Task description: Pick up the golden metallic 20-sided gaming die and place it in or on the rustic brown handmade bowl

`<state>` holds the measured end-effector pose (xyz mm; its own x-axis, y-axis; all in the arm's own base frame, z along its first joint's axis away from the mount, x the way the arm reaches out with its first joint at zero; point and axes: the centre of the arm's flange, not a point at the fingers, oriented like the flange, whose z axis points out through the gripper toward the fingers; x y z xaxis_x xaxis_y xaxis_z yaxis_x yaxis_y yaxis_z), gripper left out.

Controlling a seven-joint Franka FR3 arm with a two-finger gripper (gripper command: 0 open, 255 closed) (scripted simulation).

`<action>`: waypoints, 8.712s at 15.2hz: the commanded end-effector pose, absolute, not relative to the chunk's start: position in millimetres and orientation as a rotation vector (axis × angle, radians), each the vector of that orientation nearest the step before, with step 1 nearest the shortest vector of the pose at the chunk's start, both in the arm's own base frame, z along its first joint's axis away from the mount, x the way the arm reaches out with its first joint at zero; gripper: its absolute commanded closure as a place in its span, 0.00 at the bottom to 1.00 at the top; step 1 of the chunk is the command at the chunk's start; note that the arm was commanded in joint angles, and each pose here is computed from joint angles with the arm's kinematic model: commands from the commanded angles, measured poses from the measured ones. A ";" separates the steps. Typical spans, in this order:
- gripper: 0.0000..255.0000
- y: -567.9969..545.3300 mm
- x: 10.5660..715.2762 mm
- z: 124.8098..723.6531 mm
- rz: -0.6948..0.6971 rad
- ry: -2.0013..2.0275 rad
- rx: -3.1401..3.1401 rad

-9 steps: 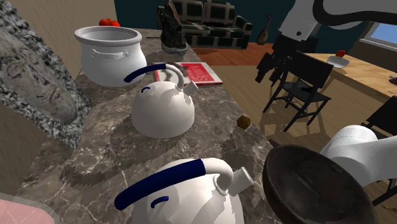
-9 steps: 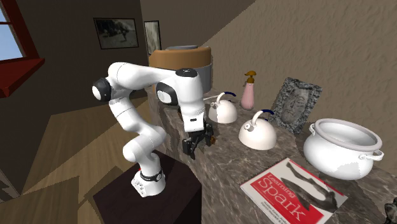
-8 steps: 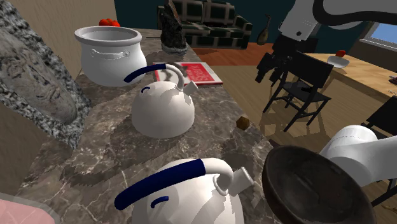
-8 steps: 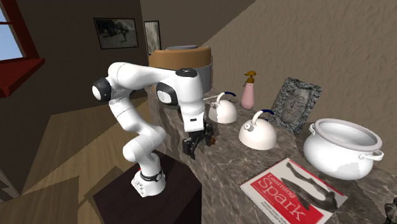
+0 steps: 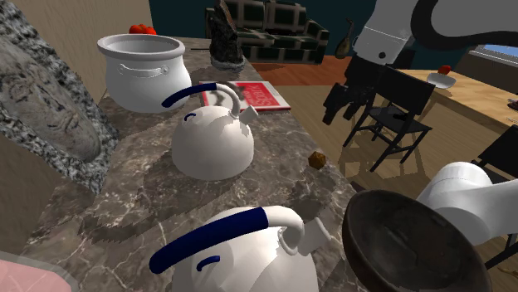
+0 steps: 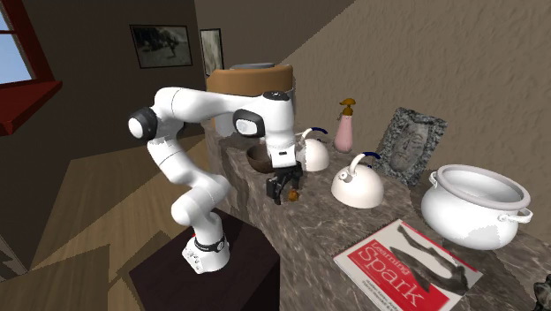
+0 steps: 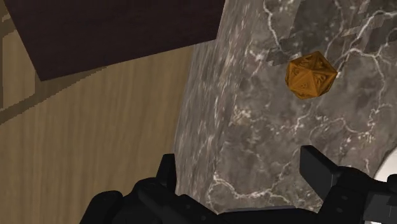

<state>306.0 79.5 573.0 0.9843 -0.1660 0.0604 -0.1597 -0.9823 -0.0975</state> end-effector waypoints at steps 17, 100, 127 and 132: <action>0.00 179.1 282.8 520.2 -0.077 0.198 -3.075; 0.00 219.6 247.1 500.9 0.205 0.210 -2.952; 1.00 219.6 247.1 580.1 0.205 0.210 -2.952; 1.00 219.6 247.1 606.5 0.205 0.210 -2.952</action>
